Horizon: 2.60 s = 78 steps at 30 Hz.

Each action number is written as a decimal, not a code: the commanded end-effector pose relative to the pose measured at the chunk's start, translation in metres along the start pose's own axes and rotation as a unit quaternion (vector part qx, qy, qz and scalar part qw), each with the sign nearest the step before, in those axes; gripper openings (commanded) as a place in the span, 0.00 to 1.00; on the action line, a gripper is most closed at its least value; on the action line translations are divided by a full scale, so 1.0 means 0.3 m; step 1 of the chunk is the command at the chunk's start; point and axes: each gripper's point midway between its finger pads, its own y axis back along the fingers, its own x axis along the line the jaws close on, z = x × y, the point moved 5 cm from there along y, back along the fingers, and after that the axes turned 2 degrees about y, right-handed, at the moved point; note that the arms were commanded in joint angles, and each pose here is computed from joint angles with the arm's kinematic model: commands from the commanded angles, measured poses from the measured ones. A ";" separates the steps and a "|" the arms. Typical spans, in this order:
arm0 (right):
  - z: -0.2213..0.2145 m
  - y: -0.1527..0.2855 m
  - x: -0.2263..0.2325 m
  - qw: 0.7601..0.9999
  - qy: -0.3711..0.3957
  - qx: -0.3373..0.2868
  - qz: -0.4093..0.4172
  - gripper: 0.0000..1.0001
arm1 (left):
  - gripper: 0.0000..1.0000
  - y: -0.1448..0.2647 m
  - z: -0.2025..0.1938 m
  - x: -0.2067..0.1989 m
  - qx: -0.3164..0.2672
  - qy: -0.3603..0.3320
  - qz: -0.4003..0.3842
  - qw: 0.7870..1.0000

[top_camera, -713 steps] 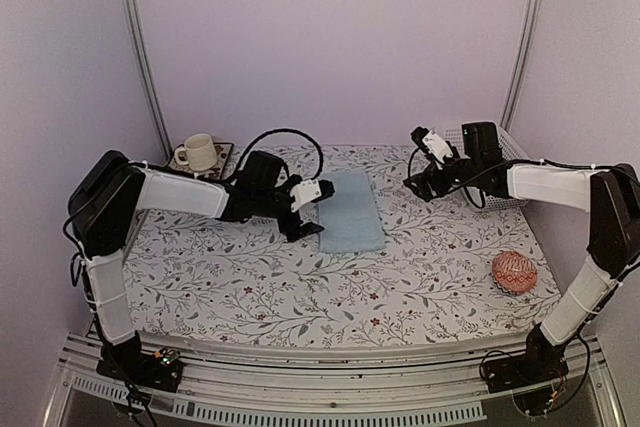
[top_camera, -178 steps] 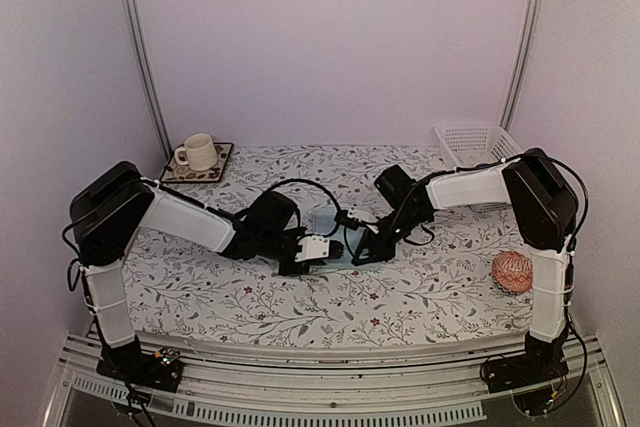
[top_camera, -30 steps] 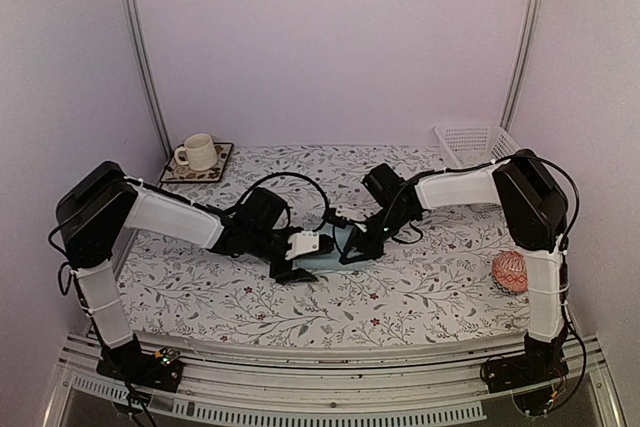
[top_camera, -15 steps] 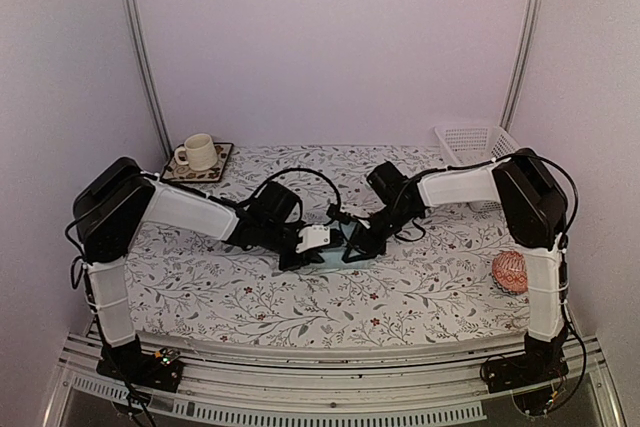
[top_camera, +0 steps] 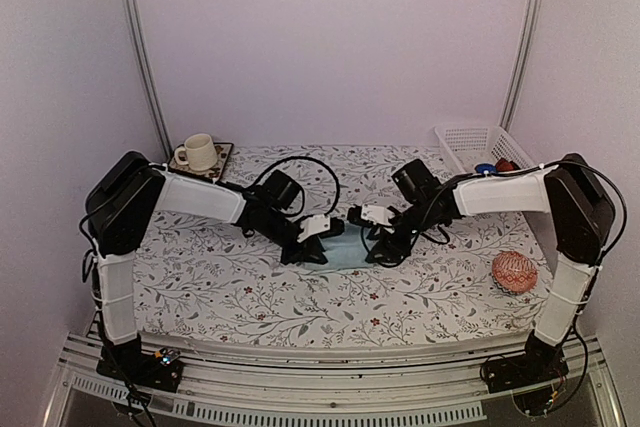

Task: Roll the towels
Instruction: Roll the towel at the center of the board.

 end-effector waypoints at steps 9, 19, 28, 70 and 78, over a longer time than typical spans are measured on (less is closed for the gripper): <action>0.060 0.098 0.059 0.966 0.229 -0.066 -0.103 0.66 | 0.00 -0.017 -0.075 0.105 -0.007 0.185 -0.113 0.976; 0.070 -0.023 0.057 0.948 0.289 -0.053 -0.125 0.65 | 0.00 -0.060 -0.133 0.202 0.009 0.297 -0.149 0.943; 0.030 -0.101 0.002 0.942 0.288 -0.001 -0.172 0.64 | 0.00 -0.056 -0.131 0.217 0.029 0.310 -0.137 0.940; -0.022 -0.157 0.106 0.998 -0.010 0.022 0.060 0.03 | 0.88 0.235 -0.007 0.167 -0.023 0.116 0.115 0.986; -0.012 -0.189 0.041 0.991 -0.087 0.029 0.094 0.04 | 0.88 0.191 0.073 0.003 -0.068 -0.026 0.076 0.994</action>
